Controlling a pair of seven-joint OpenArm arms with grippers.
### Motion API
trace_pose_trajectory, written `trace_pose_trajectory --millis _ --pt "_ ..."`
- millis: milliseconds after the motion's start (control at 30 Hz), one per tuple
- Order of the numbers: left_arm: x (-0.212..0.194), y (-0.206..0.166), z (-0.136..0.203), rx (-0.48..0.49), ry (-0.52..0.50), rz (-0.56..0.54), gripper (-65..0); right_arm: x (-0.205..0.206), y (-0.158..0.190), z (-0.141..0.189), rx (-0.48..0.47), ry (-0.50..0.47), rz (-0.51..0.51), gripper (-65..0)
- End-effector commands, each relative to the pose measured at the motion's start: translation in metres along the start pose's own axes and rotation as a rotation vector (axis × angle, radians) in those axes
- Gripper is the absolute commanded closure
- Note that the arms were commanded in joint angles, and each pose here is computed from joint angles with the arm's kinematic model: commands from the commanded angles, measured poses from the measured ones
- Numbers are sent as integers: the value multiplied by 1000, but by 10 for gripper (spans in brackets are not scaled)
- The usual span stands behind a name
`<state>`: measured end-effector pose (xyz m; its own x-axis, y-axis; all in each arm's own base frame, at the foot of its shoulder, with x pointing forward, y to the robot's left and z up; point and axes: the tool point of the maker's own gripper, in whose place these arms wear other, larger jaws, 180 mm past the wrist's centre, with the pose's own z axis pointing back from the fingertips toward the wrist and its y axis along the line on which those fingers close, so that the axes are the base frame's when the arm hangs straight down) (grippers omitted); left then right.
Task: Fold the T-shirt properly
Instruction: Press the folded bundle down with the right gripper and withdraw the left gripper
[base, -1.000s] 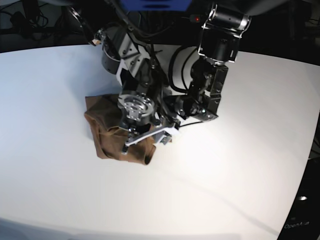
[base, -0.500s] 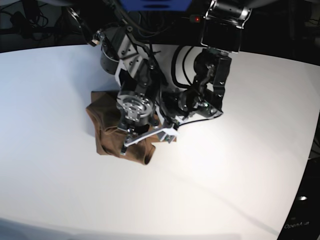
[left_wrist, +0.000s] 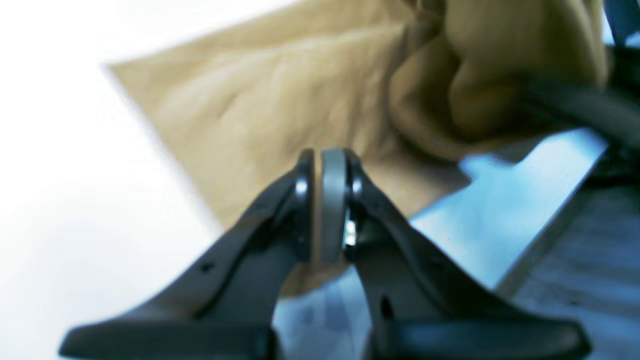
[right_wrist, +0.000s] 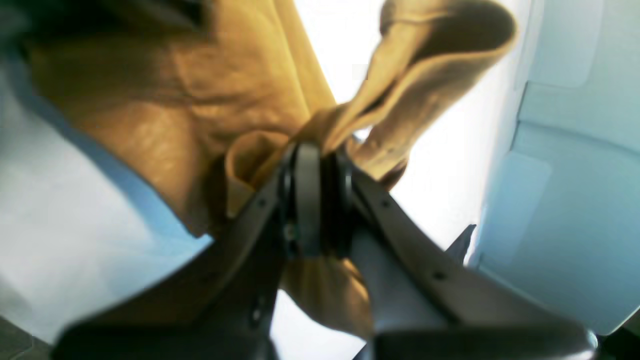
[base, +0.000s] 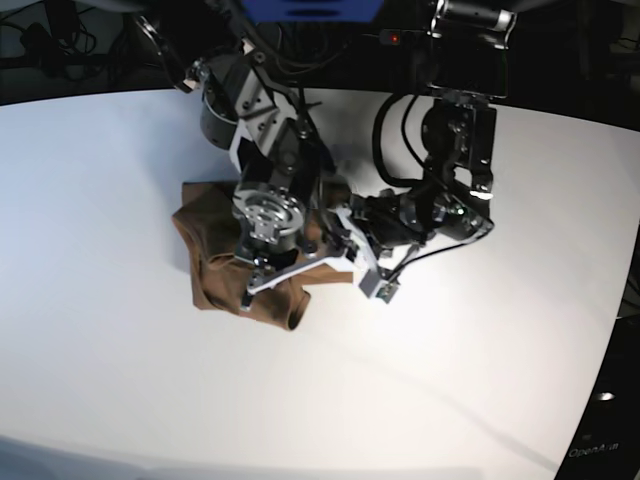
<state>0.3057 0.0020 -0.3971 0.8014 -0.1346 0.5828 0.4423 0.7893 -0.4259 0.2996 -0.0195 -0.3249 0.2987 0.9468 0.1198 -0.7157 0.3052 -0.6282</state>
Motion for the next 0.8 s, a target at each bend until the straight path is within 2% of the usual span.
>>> trace_pose_trajectory --millis 0,233,300,433,633,767 --pt "11 0 7 -4 -39 -10 -27 5 -12 5 -34 -16 -18 -3" --pt "-8 32 24 70 -4 66 -27 7 -12 6 -34 -20 -19 -3" --pt "-9 40 30 91 -23 93 -27 7 -14 5 -36 -20 -20 -3" --pt "-8 59 42 198 -48 203 -27 8 -13 6 -37 -23 -17 -3" --pt "-4 61 45 220 -64 228 -26 18 -11 9 -28 -47 -24 -3" --pt "-9 60 36 205 -43 254 -26 36 0 17 -27 -94 37 -3"
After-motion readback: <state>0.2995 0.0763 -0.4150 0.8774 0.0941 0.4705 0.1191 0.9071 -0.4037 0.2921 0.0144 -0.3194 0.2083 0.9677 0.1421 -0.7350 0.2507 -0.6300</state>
